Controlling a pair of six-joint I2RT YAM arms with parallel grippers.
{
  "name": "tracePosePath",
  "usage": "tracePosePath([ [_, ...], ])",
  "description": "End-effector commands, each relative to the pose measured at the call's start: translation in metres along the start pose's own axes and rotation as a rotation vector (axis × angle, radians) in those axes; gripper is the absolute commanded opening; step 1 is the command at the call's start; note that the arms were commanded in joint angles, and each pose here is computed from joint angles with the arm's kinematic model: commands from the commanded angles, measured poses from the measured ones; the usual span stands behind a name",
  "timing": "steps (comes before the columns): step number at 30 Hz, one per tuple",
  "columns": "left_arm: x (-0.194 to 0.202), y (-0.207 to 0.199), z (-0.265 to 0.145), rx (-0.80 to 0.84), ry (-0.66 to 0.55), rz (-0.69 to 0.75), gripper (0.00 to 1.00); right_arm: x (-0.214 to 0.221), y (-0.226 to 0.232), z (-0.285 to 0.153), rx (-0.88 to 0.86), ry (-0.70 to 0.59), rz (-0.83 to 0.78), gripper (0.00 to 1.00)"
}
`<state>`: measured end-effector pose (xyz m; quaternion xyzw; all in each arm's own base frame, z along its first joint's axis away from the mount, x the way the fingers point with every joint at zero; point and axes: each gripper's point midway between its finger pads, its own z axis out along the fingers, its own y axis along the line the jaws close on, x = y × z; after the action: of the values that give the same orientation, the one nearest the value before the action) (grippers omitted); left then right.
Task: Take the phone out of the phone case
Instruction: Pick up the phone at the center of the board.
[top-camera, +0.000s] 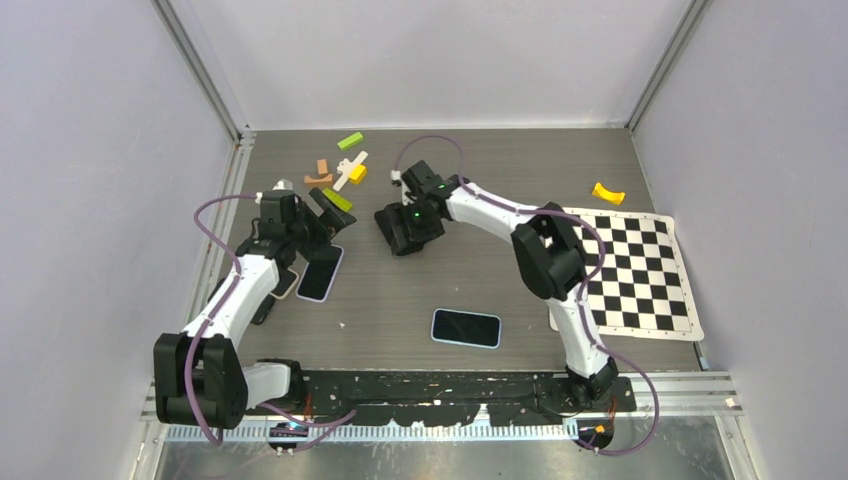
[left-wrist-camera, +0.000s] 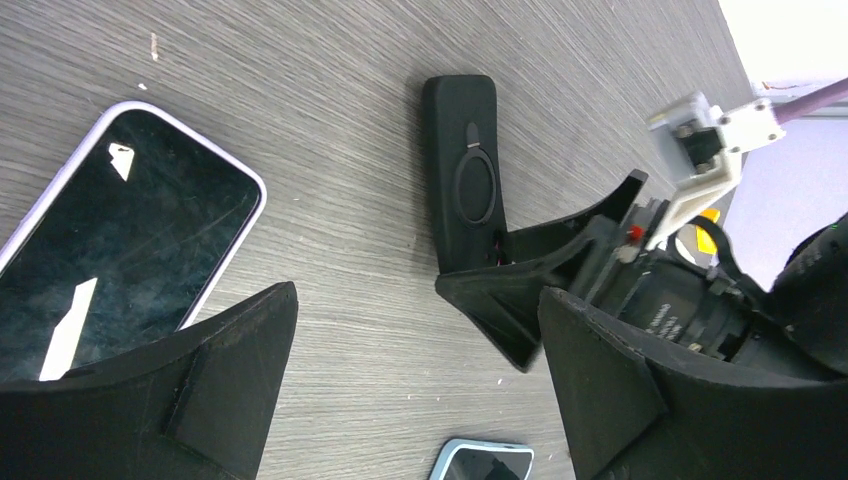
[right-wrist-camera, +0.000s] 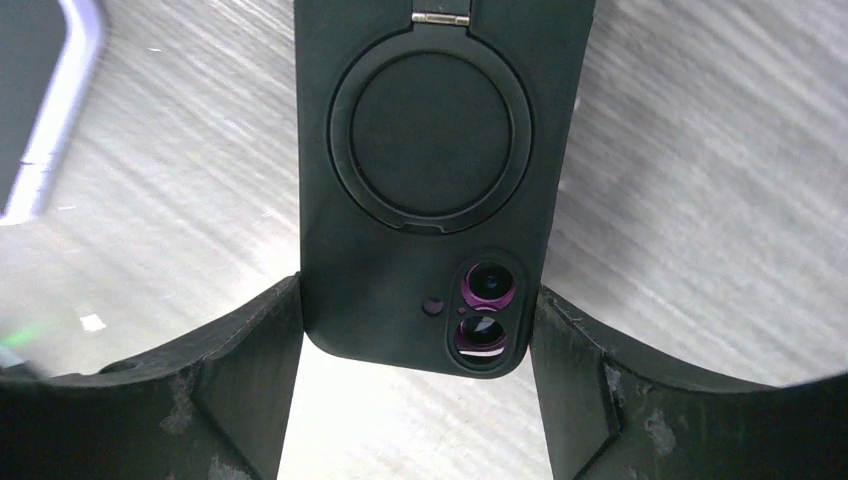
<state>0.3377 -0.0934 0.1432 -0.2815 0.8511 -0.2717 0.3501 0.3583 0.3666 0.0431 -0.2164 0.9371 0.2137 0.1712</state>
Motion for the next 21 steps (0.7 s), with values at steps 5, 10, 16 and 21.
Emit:
tracePosePath([
  [5,0.006,-0.024,0.009,0.132,0.075,-0.004,0.93,-0.057,0.061,-0.091,-0.594,-0.242,0.426,0.32],
  [10,0.018,-0.037,0.019,0.199,0.161,0.002,0.93,-0.061,0.073,-0.111,-0.816,-0.289,0.530,0.31],
  [16,0.026,-0.040,0.032,0.188,0.197,-0.007,0.94,-0.050,0.076,-0.109,-0.912,-0.275,0.572,0.29],
  [21,0.017,-0.037,0.042,0.160,0.152,-0.045,0.96,-0.033,0.077,-0.101,-0.878,-0.262,0.546,0.27],
])
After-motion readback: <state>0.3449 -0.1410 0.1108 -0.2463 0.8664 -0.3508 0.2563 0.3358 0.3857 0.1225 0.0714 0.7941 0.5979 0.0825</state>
